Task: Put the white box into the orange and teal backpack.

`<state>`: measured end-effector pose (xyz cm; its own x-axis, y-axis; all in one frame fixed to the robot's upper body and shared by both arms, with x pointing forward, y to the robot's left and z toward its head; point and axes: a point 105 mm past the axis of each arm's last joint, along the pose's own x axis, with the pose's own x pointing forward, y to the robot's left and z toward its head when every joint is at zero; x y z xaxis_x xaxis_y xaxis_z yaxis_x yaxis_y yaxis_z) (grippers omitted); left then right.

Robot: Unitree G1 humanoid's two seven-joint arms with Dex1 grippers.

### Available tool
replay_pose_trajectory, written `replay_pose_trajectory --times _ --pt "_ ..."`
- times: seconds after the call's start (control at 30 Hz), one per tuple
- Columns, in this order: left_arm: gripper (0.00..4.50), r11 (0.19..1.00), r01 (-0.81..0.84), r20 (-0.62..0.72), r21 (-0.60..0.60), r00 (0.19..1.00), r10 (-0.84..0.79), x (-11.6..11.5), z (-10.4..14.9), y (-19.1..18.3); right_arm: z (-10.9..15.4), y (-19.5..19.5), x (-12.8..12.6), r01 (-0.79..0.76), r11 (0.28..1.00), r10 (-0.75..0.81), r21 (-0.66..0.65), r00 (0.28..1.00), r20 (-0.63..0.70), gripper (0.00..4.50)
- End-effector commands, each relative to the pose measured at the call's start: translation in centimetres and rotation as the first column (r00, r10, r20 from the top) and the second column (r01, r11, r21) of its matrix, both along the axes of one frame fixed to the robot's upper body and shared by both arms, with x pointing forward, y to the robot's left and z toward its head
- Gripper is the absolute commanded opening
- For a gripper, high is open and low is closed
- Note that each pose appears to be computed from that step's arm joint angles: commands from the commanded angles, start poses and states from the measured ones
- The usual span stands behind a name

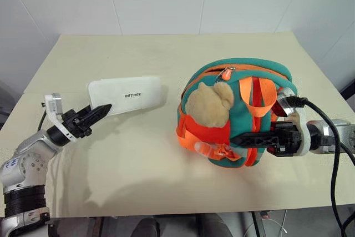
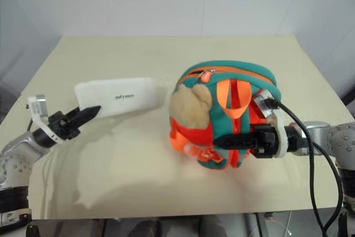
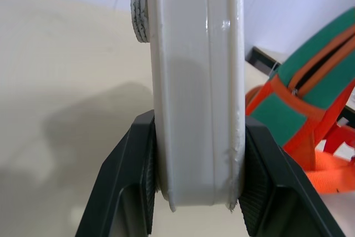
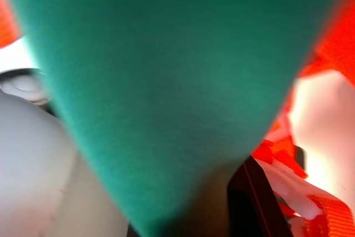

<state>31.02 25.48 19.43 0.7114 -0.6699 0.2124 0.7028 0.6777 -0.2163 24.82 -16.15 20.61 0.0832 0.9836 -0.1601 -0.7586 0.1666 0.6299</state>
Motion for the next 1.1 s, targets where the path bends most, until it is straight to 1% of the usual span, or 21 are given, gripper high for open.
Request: replay_pose_trajectory --times 0.03,0.17,0.2,0.27,0.43,0.57,0.7,0.83,0.93,1.03,1.1 --pt "1.57 1.0 0.021 0.111 -0.011 0.994 -0.019 -1.4 3.3 -0.3 0.5 -0.8 1.2 0.013 1.0 -0.012 -0.014 0.998 0.058 0.55" --pt "1.57 0.997 0.072 0.158 -0.014 0.985 -0.069 -2.5 5.2 -1.3 0.5 -0.9 1.9 0.008 1.0 -0.006 -0.015 0.997 0.074 0.55" --pt "1.57 0.995 0.094 0.194 -0.037 0.977 -0.086 -3.0 6.7 -1.4 0.5 -0.7 2.0 0.006 1.0 -0.005 -0.012 0.997 0.078 0.55" --pt "1.57 0.988 0.137 0.245 -0.065 0.962 -0.117 -4.0 8.8 -1.8 0.3 -0.4 2.2 0.003 1.0 -0.003 -0.007 0.997 0.083 0.55" --pt "1.57 0.974 0.197 0.298 -0.109 0.941 -0.157 -5.6 11.5 -2.2 -0.2 0.1 2.2 -0.005 1.0 0.006 -0.006 0.997 0.082 0.55" --pt "1.57 0.935 0.327 0.322 -0.137 0.907 -0.271 -6.9 13.0 -3.9 -0.5 0.4 2.2 -0.012 1.0 0.013 -0.007 0.996 0.083 0.55" --pt "1.57 0.889 0.445 0.303 -0.106 0.866 -0.398 -7.6 13.2 -6.4 -0.7 0.6 2.4 -0.016 1.0 0.017 -0.009 0.996 0.088 0.55" --pt "1.57 0.873 0.484 0.267 -0.06 0.85 -0.453 -7.6 12.7 -7.4 -0.8 0.8 2.4 -0.017 1.0 0.018 -0.007 0.996 0.09 0.55" --pt "1.57 0.876 0.481 0.247 -0.036 0.854 -0.458 -6.6 12.0 -7.7 -0.9 0.9 2.4 -0.018 1.0 0.019 -0.006 0.996 0.092 0.55" --pt "1.57 0.875 0.484 0.222 0.017 0.851 -0.475 -5.6 11.0 -8.0 -0.9 1.1 2.3 -0.017 1.0 0.016 0.0 0.995 0.098 0.55" --pt "1.57 0.867 0.497 0.207 0.036 0.845 -0.493 -5.5 10.6 -8.0 -0.8 1.1 2.3 -0.011 1.0 0.011 0.002 0.995 0.101 0.55"
